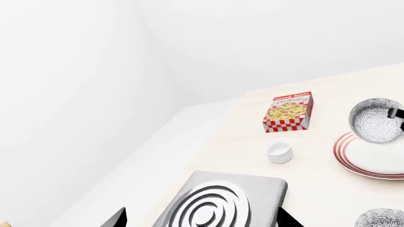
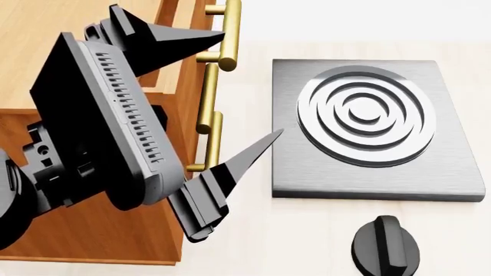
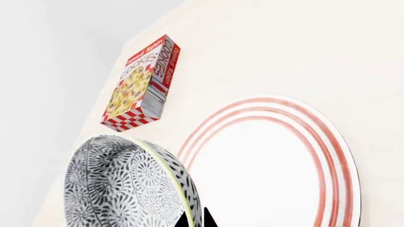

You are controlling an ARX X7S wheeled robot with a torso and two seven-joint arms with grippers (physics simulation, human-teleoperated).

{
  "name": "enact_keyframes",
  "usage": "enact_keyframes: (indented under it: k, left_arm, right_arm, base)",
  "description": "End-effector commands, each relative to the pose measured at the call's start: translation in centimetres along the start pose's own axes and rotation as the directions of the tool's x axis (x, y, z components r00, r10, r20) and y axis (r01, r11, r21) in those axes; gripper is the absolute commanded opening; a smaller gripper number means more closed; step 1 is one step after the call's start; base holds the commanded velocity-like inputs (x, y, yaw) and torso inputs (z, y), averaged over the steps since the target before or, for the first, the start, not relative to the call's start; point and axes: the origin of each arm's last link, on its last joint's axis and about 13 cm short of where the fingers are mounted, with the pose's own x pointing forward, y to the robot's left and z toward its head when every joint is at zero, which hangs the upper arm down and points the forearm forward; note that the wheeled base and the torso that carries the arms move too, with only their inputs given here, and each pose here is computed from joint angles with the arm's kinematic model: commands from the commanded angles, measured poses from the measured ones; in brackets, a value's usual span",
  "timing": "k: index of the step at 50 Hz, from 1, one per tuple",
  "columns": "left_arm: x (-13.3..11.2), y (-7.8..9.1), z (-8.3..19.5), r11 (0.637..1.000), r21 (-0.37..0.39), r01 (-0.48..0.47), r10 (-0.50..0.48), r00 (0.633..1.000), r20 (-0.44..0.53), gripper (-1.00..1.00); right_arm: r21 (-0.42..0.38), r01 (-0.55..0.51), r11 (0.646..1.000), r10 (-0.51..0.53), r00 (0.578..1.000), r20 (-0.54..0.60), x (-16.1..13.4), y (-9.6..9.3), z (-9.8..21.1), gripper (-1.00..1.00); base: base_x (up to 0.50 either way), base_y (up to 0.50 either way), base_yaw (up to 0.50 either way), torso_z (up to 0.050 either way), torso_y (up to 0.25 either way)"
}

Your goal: Pick the akita bowl on the wooden cabinet and place it on the plate.

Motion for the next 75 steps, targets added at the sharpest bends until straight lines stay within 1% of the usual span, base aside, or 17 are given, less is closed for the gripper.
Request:
enact_keyframes:
  k: [1,10,21,32,39,44,56,69,70,75]
  left_arm:
    - [0.0,0.0,-0.2,1.0,0.0,0.002,-0.002,1.0,-0.004,1.0]
    - [0.0,-0.1,-0.5,1.0,-0.004,0.001,-0.001,1.0,-0.008,1.0]
    - [0.0,-0.1,-0.7,1.0,-0.009,0.0,0.0,1.0,-0.011,1.0]
    - [0.0,-0.1,-1.1,1.0,-0.018,-0.001,0.001,1.0,-0.016,1.0]
    - [0.1,-0.1,-1.1,1.0,-0.016,0.002,-0.003,1.0,-0.019,1.0]
    - [0.2,-0.2,-1.0,1.0,-0.016,0.004,-0.004,1.0,-0.018,1.0]
    - [0.4,-0.1,-1.4,1.0,-0.017,0.005,-0.006,1.0,-0.03,1.0]
    - [0.5,-0.2,-1.6,1.0,-0.021,0.008,-0.009,0.999,-0.033,1.0]
    - [0.5,-0.2,-1.7,1.0,-0.021,0.007,-0.008,0.999,-0.034,1.0]
    - [0.3,-0.2,-1.7,1.0,-0.023,0.004,-0.004,0.999,-0.034,1.0]
  right_arm:
    - [-0.032,0.011,0.999,-0.011,1.0,0.009,1.1,-1.1,-0.5,-1.0]
    - [-0.037,0.007,0.999,-0.006,1.0,0.008,1.5,-1.2,-0.6,-1.0]
    - [-0.045,0.023,0.999,-0.024,1.0,-0.007,2.2,-1.6,-1.1,-1.0]
    - [-0.069,0.053,0.996,-0.055,0.998,-0.019,3.1,-2.5,-1.8,-1.0]
    - [-0.064,0.066,0.996,-0.068,0.998,-0.019,3.6,-3.1,-2.1,-1.0]
    - [-0.042,0.043,0.998,-0.044,0.999,-0.012,3.9,-3.2,-2.2,-1.0]
    - [-0.05,0.04,0.998,-0.041,0.999,-0.016,4.6,-3.5,-3.1,-1.0]
    - [-0.036,0.044,0.998,-0.044,0.999,-0.001,4.7,-3.8,-3.0,-1.0]
    - [-0.028,0.037,0.999,-0.037,0.999,-0.002,4.7,-3.8,-3.0,1.0]
    - [-0.028,0.03,0.999,-0.03,1.0,0.005,4.6,-3.8,-2.9,1.0]
  base:
    - [0.0,0.0,0.0,0.0,0.0]
    - [0.0,0.0,0.0,0.0,0.0]
    - [0.0,0.0,0.0,0.0,0.001]
    - [0.0,0.0,0.0,0.001,0.0]
    - [0.0,0.0,0.0,0.0,0.0]
    - [0.0,0.0,0.0,0.0,0.0]
    - [0.0,0.0,0.0,0.0,0.001]
    - [0.0,0.0,0.0,0.0,0.0]
    - [0.0,0.0,0.0,0.0,0.0]
    - [0.0,0.0,0.0,0.0,0.0]
